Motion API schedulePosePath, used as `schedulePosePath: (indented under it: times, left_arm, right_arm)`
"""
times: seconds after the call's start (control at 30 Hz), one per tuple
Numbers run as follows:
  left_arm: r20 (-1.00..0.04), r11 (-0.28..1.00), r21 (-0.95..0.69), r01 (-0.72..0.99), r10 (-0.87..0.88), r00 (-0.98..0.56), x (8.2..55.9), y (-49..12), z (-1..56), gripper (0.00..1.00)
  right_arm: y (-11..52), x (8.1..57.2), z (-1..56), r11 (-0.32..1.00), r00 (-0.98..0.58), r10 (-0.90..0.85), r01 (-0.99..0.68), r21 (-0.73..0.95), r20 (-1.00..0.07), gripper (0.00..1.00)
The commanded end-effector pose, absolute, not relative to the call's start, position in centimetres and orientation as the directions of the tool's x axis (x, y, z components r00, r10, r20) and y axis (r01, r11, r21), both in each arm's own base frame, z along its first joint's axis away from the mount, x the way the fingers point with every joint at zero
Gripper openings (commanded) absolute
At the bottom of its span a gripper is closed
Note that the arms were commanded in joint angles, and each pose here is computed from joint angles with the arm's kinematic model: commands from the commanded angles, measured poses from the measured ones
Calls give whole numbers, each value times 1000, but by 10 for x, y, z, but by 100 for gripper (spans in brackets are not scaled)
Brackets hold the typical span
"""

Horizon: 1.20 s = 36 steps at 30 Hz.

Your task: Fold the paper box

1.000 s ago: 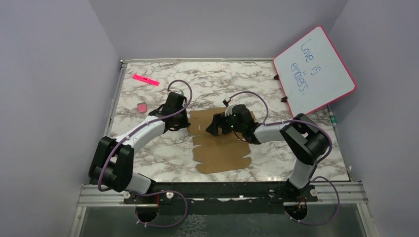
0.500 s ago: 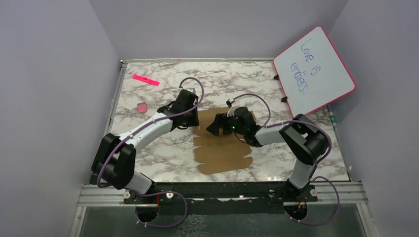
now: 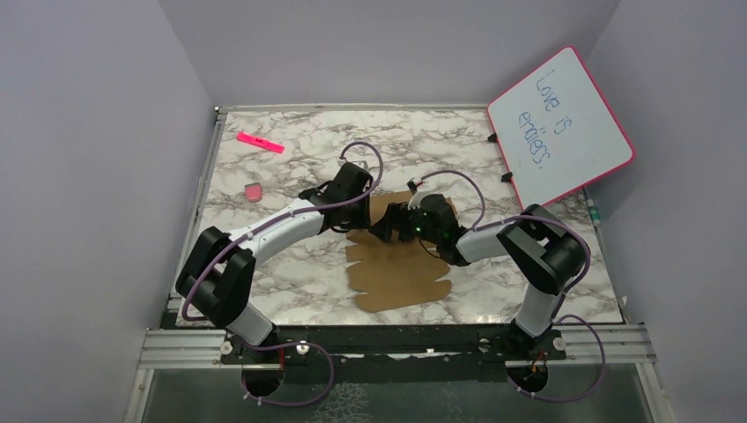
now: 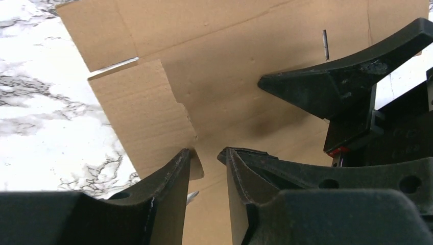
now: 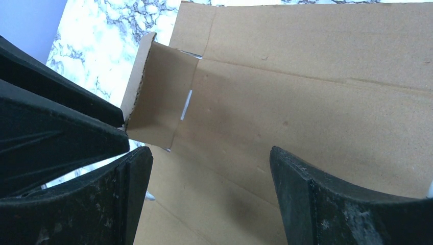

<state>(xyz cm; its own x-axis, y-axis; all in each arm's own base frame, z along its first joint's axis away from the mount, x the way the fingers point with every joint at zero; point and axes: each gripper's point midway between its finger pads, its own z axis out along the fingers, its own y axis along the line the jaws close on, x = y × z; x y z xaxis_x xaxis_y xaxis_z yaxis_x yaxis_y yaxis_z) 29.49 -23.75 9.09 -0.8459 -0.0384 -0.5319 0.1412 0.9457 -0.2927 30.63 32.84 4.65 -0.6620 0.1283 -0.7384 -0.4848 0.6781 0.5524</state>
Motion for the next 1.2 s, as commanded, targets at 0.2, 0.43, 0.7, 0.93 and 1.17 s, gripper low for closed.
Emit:
schedulePosePath:
  times: [0.2, 0.43, 0.7, 0.93, 1.17]
  left_arm:
    - [-543, 939, -301, 169, -23, -839, 301, -260, 89, 34]
    - [-631, 959, -234, 158, -26, -776, 312, -243, 115, 40]
    - [-676, 958, -231, 170, -32, -736, 317, -240, 133, 53]
    - [-652, 909, -330, 256, -23, -758, 318, -272, 119, 61]
    - [-617, 855, -416, 310, -15, -787, 327, -302, 99, 69]
  right_arm:
    - [314, 301, 30, 718, -676, 141, -434, 545, -723, 91]
    - [304, 310, 61, 760, -620, 110, -451, 467, -777, 93]
    - [242, 331, 92, 895, -536, 53, -348, 278, -842, 98]
    - [175, 343, 90, 931, -578, 129, -209, 299, -806, 98]
    - [132, 344, 66, 934, -660, 219, -73, 351, -719, 95]
